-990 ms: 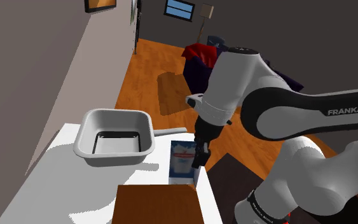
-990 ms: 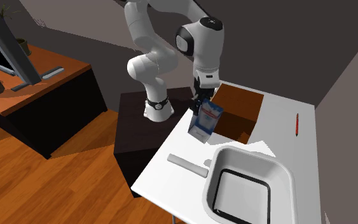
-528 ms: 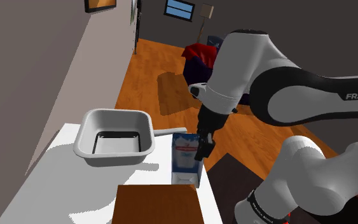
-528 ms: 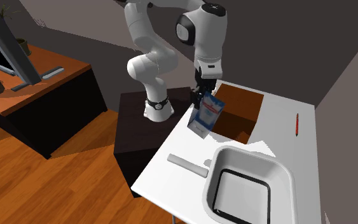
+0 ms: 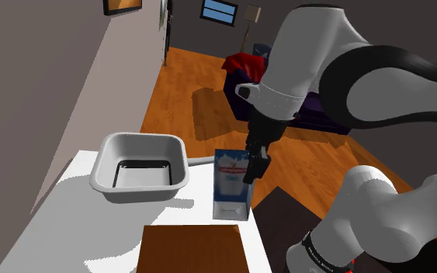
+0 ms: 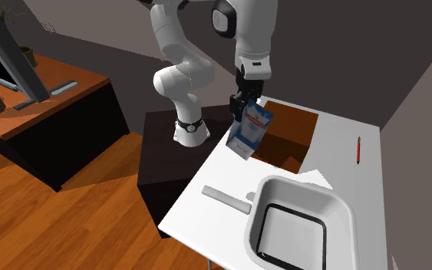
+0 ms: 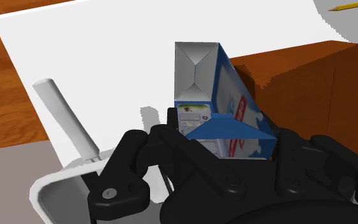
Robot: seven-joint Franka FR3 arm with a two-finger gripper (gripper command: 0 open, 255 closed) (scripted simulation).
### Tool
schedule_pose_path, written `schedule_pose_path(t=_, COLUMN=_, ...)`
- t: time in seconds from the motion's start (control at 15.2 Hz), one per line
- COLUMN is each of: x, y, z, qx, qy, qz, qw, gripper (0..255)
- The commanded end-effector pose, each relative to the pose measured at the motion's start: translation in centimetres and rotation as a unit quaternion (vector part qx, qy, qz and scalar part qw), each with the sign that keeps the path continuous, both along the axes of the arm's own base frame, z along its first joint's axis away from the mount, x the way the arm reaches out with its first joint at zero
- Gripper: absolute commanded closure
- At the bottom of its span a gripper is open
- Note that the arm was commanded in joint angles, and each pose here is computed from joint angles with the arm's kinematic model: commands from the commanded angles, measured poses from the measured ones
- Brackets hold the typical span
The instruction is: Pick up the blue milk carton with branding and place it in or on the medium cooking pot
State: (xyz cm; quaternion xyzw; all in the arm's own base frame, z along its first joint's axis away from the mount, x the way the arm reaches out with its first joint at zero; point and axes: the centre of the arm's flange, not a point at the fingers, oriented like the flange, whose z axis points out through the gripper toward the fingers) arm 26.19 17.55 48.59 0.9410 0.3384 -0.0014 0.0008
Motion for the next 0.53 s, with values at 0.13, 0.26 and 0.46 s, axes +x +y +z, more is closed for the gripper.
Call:
schedule_pose_path(t=0.13, x=0.0, y=0.0, z=2.1, qx=0.0, qy=0.0, qz=0.0, qw=1.0, gripper=255)
schedule_pose_path(t=0.26, x=0.0, y=0.0, z=3.2, qx=0.0, qy=0.0, qz=0.0, qw=1.0, gripper=255)
schedule_pose_path(t=0.46, x=0.0, y=0.0, z=4.7, qx=0.0, qy=0.0, qz=0.0, qw=1.0, gripper=255)
